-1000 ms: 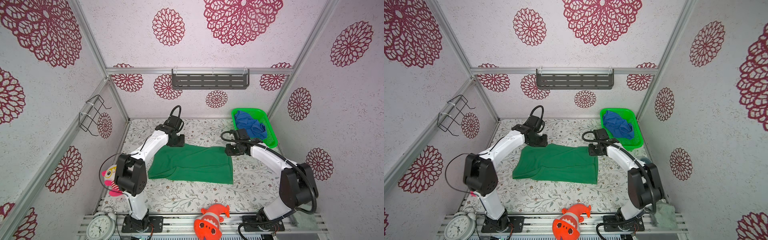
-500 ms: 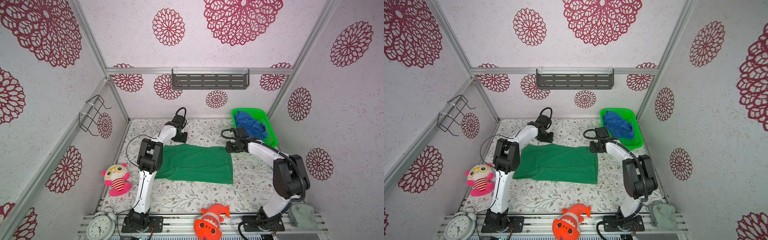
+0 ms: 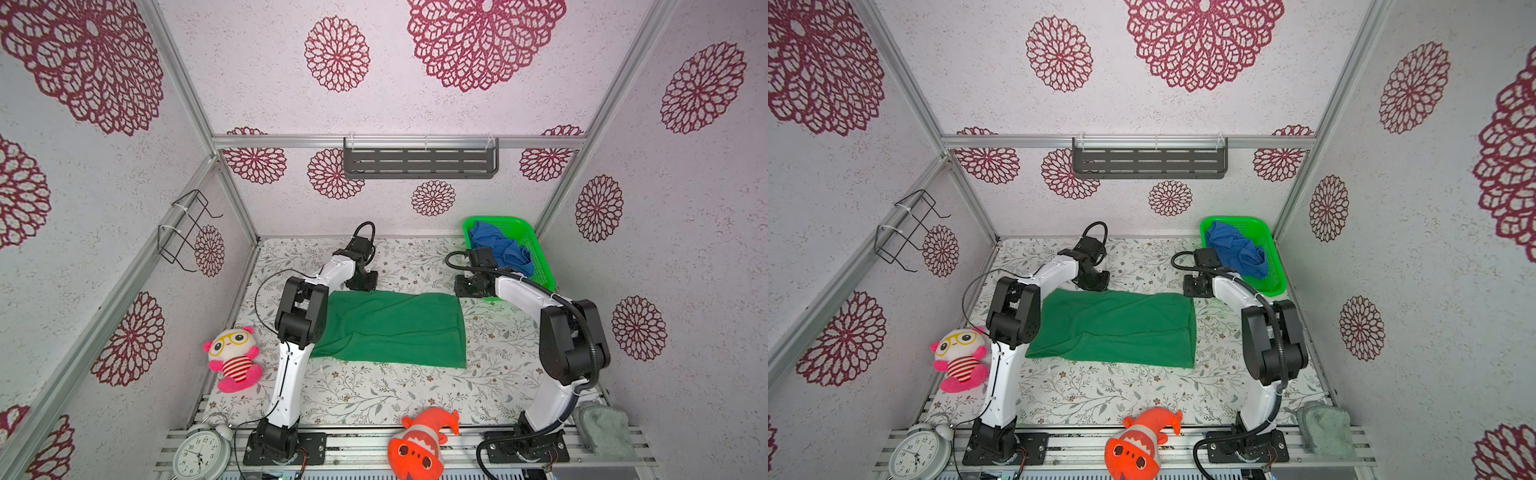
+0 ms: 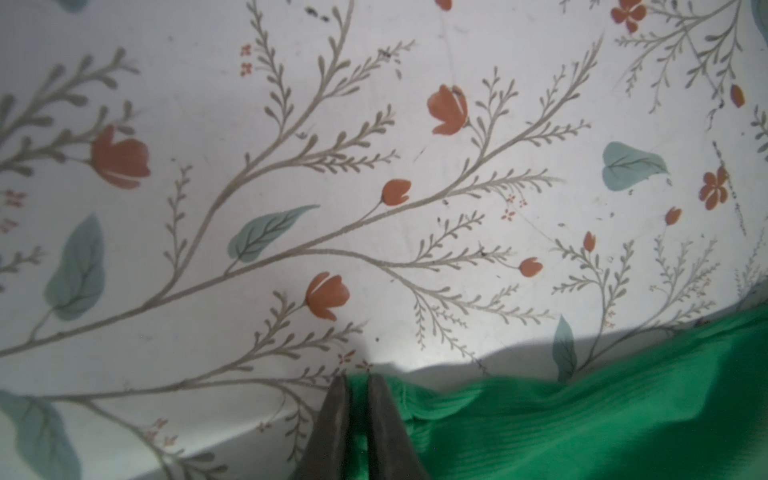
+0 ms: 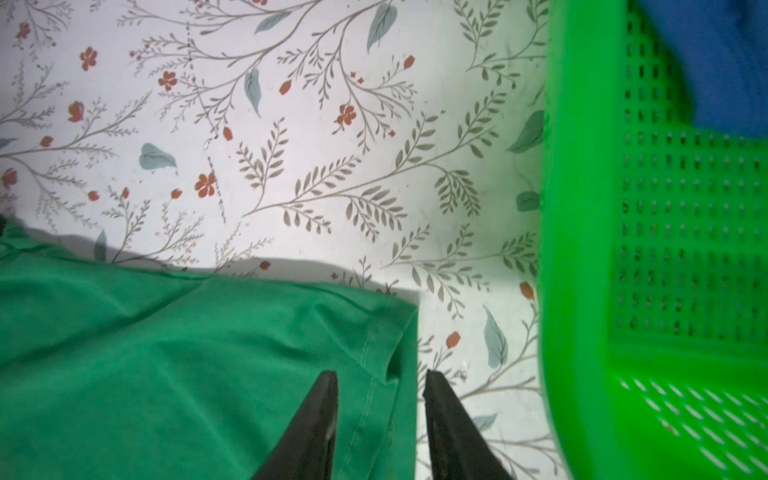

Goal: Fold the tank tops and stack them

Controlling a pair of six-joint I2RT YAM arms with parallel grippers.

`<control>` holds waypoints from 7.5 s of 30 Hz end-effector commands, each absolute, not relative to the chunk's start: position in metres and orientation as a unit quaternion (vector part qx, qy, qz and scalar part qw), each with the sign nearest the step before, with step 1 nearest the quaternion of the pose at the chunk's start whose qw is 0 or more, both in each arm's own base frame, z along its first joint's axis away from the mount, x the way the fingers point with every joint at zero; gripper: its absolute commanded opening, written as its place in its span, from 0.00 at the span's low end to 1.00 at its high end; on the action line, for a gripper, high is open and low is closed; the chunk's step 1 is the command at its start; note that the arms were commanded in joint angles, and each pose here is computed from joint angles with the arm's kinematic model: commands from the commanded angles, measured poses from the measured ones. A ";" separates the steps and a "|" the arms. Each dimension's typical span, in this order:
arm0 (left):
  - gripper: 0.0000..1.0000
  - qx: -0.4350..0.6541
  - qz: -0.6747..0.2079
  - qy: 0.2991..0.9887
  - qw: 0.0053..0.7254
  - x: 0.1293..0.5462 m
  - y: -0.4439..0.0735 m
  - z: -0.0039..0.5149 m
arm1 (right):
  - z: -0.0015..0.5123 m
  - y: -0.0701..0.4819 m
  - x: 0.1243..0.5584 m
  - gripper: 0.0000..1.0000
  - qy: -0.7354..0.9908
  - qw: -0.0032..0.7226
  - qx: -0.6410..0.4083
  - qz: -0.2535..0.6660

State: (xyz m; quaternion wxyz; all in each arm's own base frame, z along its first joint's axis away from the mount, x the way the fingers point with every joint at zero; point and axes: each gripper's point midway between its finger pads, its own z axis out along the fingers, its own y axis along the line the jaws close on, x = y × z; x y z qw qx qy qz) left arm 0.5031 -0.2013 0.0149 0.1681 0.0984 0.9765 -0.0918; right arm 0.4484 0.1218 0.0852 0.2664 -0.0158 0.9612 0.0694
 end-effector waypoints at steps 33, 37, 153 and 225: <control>0.00 0.038 -0.110 0.949 0.294 0.526 -0.170 0.075 | 0.081 0.119 0.496 0.00 0.947 0.300 -0.116 0.021; 0.00 0.046 -0.111 0.946 0.303 0.525 -0.171 0.078 | 0.093 0.124 0.492 0.00 0.933 0.326 -0.153 0.027; 0.49 -0.061 -0.109 0.984 0.127 0.443 -0.207 -0.027 | 0.008 0.174 0.250 0.22 0.984 0.144 0.039 0.100; 0.38 -0.028 -0.122 0.985 0.117 0.542 -0.183 -0.031 | 0.074 0.262 0.238 0.42 0.960 0.164 -0.057 0.218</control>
